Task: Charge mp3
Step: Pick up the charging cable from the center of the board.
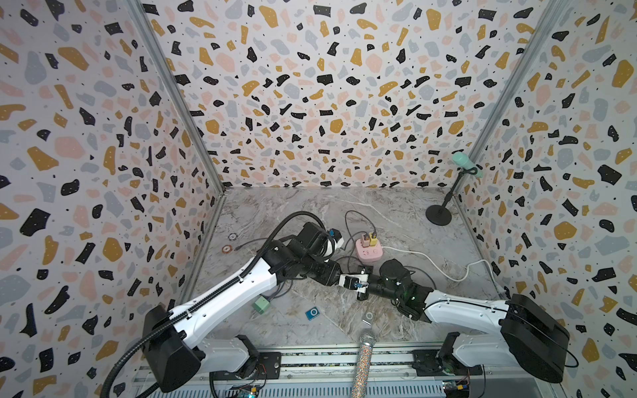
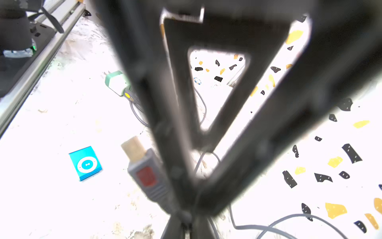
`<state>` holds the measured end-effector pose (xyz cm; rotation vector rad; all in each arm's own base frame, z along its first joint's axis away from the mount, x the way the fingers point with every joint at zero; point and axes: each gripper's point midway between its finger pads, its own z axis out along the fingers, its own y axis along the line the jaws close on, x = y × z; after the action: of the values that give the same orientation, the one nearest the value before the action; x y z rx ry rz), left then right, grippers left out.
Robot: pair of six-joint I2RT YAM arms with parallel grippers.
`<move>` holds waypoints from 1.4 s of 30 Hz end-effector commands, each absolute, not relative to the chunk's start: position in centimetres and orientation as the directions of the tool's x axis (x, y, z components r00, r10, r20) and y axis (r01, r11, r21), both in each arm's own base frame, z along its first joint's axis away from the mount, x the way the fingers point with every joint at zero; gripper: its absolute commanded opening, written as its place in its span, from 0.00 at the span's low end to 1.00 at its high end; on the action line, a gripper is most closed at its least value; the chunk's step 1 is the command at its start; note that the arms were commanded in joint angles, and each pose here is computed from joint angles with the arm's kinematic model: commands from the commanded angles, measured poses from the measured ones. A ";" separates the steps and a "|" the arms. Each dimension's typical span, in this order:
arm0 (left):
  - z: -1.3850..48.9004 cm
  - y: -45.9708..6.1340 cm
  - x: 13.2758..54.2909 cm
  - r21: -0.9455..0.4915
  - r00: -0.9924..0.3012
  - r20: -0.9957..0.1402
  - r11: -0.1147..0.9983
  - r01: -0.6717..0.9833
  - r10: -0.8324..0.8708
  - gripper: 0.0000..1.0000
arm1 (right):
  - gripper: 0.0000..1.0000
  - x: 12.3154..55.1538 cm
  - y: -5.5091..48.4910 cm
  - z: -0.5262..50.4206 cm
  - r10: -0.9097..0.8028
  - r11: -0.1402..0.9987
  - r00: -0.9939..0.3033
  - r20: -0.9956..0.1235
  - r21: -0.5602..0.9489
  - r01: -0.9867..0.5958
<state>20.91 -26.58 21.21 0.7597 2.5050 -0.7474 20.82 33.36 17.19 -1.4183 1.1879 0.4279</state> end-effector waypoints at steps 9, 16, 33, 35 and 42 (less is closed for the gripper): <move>24.1 -24.8 21.5 -0.322 -0.696 -0.635 0.704 0.633 0.335 0.43 | 0.00 23.4 33.1 19.8 -0.423 0.259 0.299 -0.855 -0.430 -0.865; 24.4 -26.4 21.3 -0.401 -0.701 -0.649 0.651 0.644 0.294 0.41 | 0.00 25.3 32.4 20.5 -0.467 0.352 0.245 -0.850 -0.433 -0.830; 23.4 -27.9 22.8 -0.443 -0.715 -0.650 0.636 0.632 0.257 0.38 | 0.00 25.9 32.9 20.4 -0.516 0.379 0.212 -0.830 -0.443 -0.813; 23.4 -27.6 23.3 -0.441 -0.718 -0.651 0.647 0.621 0.246 0.38 | 0.00 26.0 32.8 20.5 -0.519 0.383 0.213 -0.828 -0.448 -0.808; 23.8 -27.0 24.0 -0.476 -0.732 -0.650 0.643 0.600 0.203 0.36 | 0.00 26.0 32.5 20.5 -0.524 0.390 0.210 -0.826 -0.451 -0.803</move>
<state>23.49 -26.66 22.93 0.6398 2.3549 -0.9020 26.07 32.04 18.20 -1.2957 1.4931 0.2785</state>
